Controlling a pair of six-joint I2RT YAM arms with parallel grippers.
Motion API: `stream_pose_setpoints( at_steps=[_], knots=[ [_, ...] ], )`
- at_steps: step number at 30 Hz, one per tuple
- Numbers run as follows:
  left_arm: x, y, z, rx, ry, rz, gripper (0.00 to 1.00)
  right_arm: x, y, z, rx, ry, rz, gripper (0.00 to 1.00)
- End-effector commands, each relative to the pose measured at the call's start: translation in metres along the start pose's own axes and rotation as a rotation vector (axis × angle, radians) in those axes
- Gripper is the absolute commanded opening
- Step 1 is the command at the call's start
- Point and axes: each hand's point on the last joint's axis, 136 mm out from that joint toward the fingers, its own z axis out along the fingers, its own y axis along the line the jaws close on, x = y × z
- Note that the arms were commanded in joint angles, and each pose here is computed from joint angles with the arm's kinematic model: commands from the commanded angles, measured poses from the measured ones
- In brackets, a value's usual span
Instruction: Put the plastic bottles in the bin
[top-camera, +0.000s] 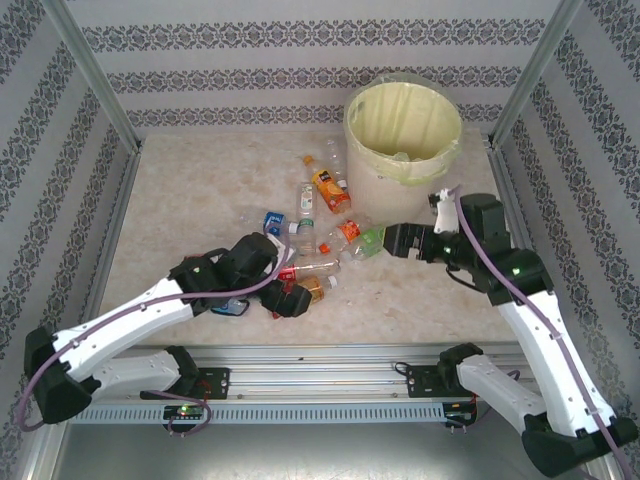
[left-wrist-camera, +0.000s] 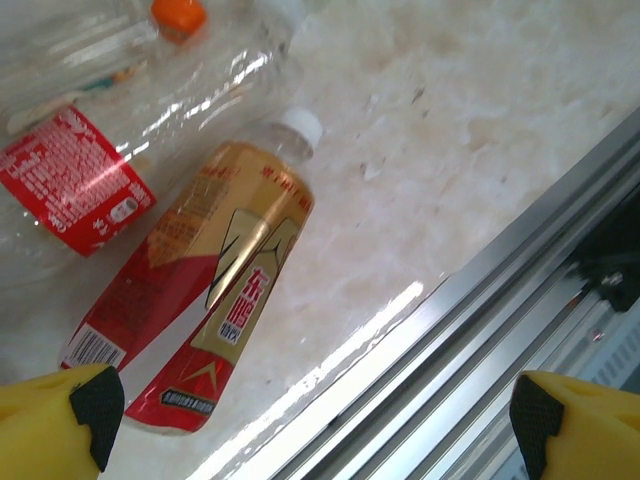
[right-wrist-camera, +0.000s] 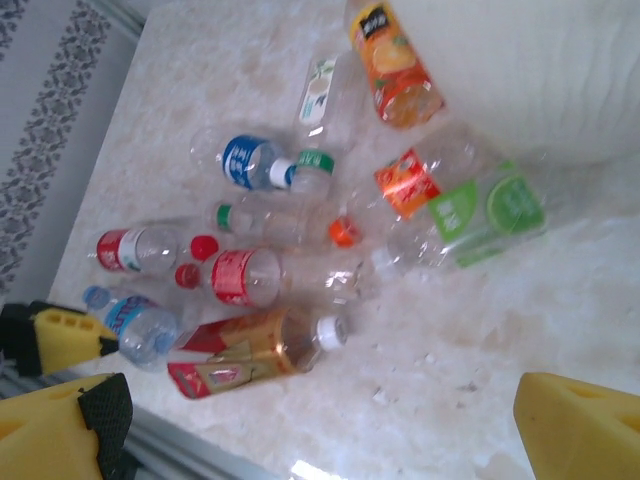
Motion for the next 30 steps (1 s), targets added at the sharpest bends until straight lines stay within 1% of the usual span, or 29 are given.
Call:
stream_pose_setpoints(
  at_steps=[1, 5, 11, 16, 20, 26, 30],
  knots=[
    [0.018, 0.006, 0.0, -0.056, 0.13, 0.097, 1.0, 0.022, 0.004, 0.006, -0.068, 0.04, 0.049, 0.98],
    [0.022, 0.017, 0.012, -0.121, 0.198, 0.152, 0.99, 0.039, 0.0, 0.008, -0.088, 0.063, 0.073, 0.98],
    [0.033, 0.032, 0.037, -0.192, 0.329, 0.192, 0.99, 0.045, 0.0, 0.006, -0.099, 0.061, 0.082, 0.98],
    [0.034, 0.038, 0.049, -0.225, 0.369, 0.222, 1.0, 0.046, -0.002, 0.007, -0.09, 0.061, 0.09, 0.98],
    [0.039, 0.038, 0.06, -0.219, 0.411, 0.229, 1.0, 0.047, -0.006, 0.007, -0.07, 0.063, 0.096, 0.98],
    [0.048, 0.044, 0.073, -0.247, 0.459, 0.244, 1.0, 0.046, -0.006, 0.005, -0.064, 0.061, 0.094, 0.98],
    [0.052, 0.041, 0.08, -0.235, 0.487, 0.237, 1.0, 0.047, -0.007, 0.005, -0.06, 0.065, 0.095, 0.98]
  ],
)
